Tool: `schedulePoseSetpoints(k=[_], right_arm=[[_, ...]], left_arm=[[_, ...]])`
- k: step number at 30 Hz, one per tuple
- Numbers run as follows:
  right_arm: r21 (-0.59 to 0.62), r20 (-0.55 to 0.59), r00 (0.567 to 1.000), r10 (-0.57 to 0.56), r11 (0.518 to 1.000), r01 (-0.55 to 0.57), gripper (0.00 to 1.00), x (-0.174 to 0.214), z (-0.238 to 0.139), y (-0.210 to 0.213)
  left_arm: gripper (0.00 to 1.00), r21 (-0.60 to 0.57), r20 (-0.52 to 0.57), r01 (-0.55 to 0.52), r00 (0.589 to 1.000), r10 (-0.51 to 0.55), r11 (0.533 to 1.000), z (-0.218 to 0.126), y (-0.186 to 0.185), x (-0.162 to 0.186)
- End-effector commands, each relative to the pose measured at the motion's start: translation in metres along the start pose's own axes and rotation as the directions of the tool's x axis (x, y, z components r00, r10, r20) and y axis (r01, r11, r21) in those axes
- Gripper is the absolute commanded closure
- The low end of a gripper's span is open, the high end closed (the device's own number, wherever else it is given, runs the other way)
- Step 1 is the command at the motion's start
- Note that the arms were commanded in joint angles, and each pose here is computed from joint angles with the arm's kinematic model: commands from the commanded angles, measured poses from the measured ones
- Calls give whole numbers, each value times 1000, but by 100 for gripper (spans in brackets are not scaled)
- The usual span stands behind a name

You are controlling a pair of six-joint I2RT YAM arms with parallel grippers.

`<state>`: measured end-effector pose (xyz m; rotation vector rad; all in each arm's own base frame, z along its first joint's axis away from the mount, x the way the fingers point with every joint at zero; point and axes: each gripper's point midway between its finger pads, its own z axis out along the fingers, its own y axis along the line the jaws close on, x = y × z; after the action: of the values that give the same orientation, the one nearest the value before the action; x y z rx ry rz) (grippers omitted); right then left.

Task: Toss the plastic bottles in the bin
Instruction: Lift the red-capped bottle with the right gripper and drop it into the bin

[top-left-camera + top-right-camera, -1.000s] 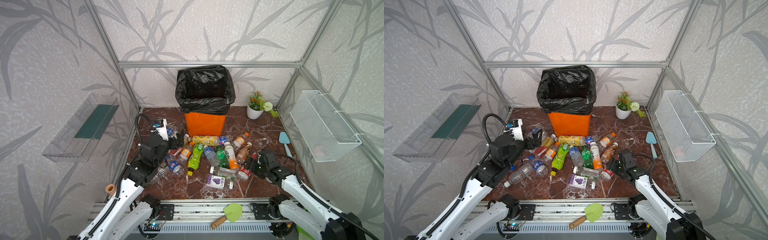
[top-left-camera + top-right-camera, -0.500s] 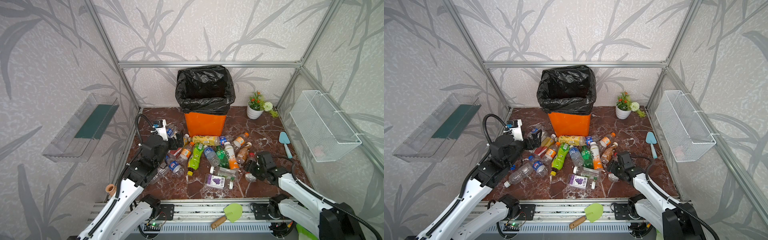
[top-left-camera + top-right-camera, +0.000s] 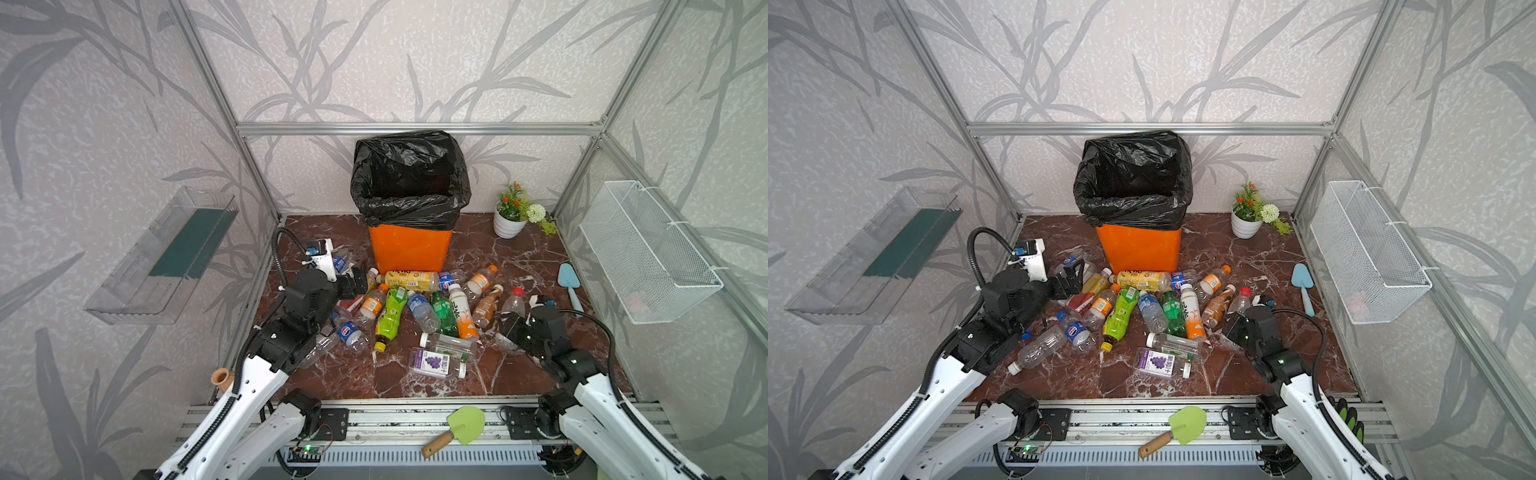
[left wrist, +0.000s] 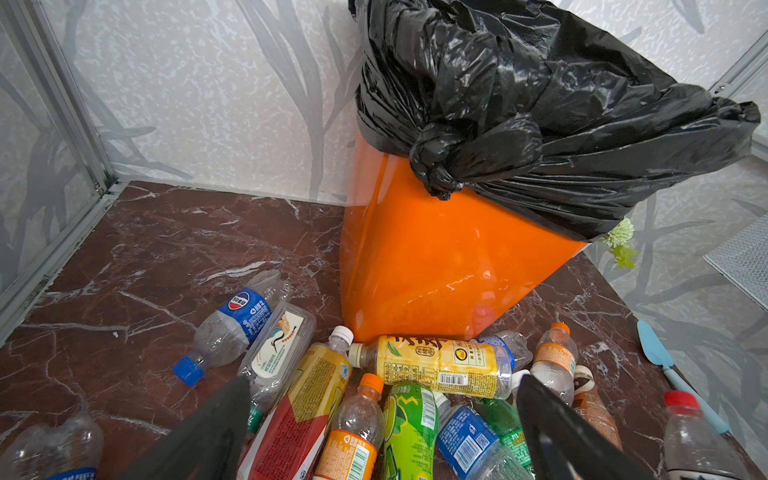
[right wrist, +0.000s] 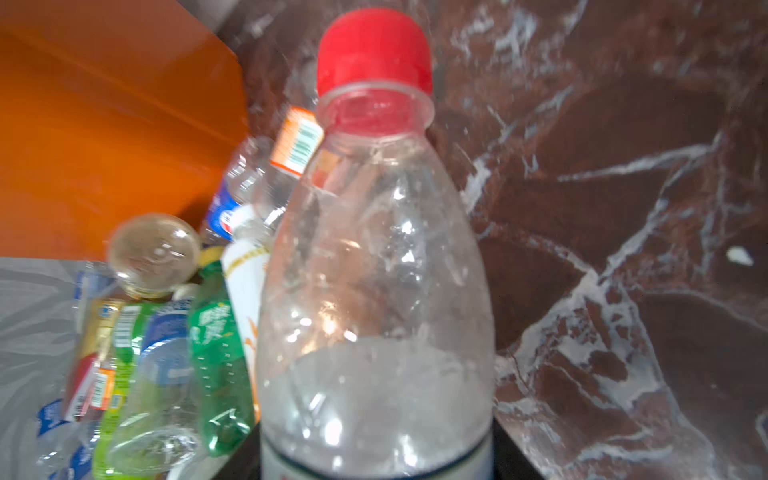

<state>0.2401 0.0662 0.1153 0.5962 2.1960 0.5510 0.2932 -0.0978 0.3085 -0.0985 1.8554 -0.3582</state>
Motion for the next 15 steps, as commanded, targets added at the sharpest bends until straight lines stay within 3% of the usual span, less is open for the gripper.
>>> schedulePoseSetpoints(k=[1, 5, 8, 10, 12, 15], right_arm=[[-96, 273, 962, -29, 994, 57, 49, -61, -44, 32], [-192, 524, 849, -71, 961, 199, 50, -128, -110, 86], [-249, 661, 747, -72, 918, 309, 50, -176, -159, 139], [-293, 706, 706, -63, 881, 372, 49, -200, -177, 174], [-363, 715, 697, -55, 823, 437, 49, -224, -185, 222], [-507, 657, 753, -48, 711, 488, 48, -245, -171, 293]], left_arm=[[1, -68, 2, 32, 1000, -32, 997, 2, 13, 5], [1, -139, -13, 40, 999, -42, 989, 3, 27, 15], [1, -179, -41, 46, 998, -54, 983, 5, 37, 29], [1, -190, -55, 52, 996, -64, 980, 6, 40, 37], [1, -204, -75, 55, 995, -72, 977, 6, 43, 45], [1, -220, -95, 58, 992, -80, 974, 5, 47, 52]])
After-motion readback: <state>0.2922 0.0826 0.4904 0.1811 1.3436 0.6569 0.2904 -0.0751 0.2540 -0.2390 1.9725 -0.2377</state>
